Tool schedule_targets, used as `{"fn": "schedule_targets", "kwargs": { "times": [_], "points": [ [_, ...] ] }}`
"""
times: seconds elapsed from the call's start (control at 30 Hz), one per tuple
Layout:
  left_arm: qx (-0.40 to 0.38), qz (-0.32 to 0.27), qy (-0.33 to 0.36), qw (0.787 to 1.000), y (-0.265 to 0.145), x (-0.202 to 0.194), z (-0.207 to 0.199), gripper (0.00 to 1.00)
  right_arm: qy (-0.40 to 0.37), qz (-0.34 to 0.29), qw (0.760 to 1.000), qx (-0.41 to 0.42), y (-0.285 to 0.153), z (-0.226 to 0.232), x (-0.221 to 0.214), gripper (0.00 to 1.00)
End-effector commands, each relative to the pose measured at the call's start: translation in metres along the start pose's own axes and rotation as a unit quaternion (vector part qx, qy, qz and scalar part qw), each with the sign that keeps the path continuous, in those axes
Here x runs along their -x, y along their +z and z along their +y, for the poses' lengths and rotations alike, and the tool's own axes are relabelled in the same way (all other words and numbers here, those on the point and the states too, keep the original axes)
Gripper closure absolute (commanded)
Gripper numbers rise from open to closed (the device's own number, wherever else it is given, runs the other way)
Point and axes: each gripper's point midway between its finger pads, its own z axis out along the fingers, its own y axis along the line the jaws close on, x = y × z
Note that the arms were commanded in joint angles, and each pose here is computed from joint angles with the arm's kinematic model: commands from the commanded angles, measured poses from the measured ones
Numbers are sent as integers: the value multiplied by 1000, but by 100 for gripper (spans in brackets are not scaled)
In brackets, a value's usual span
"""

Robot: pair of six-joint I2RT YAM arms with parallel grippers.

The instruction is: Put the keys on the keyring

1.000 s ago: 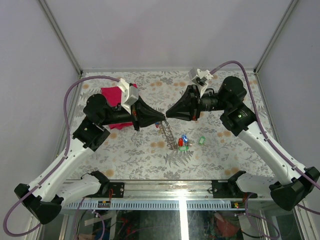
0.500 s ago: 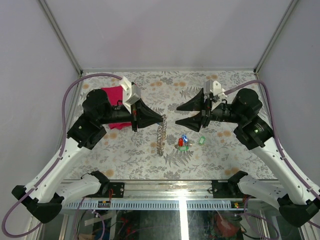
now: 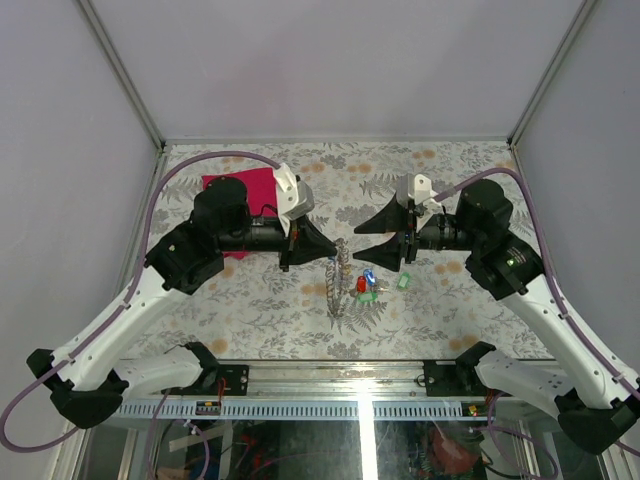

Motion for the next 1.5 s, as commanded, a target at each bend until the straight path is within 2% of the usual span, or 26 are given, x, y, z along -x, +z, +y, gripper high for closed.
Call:
{"fn": "schedule_targets", "kwargs": {
  "times": [0.0, 0.2, 0.4, 0.57, 0.77, 0.9, 1.07, 1.27, 1.47],
  "points": [
    [9, -19, 50, 999, -2, 24, -4, 100, -39, -22, 999, 31, 0, 11, 5, 48],
    [2, -5, 62, 998, 4, 22, -7, 100, -34, -27, 997, 67, 8, 20, 1, 55],
    [-3, 4, 68, 998, 5, 18, -10, 100, -39, -37, 996, 75, 12, 26, 2, 56],
    [-3, 3, 73, 997, 4, 18, -11, 100, -37, -36, 996, 76, 16, 25, 1, 64],
    [-12, 3, 76, 997, 5, 18, -15, 100, -31, -25, 996, 79, 23, 23, -4, 69],
    [-15, 6, 79, 997, 5, 17, -17, 100, -30, -18, 996, 83, 25, 23, -7, 76],
    [-13, 5, 83, 996, 3, 18, -17, 100, -29, -8, 996, 88, 26, 24, -10, 98],
    [-13, -3, 88, 996, -2, 21, -21, 100, -32, -7, 996, 79, 24, 23, -9, 100],
    [-8, -45, 94, 994, -14, 38, -30, 79, -35, -49, 996, 62, 21, 24, 10, 100]
  ]
}}
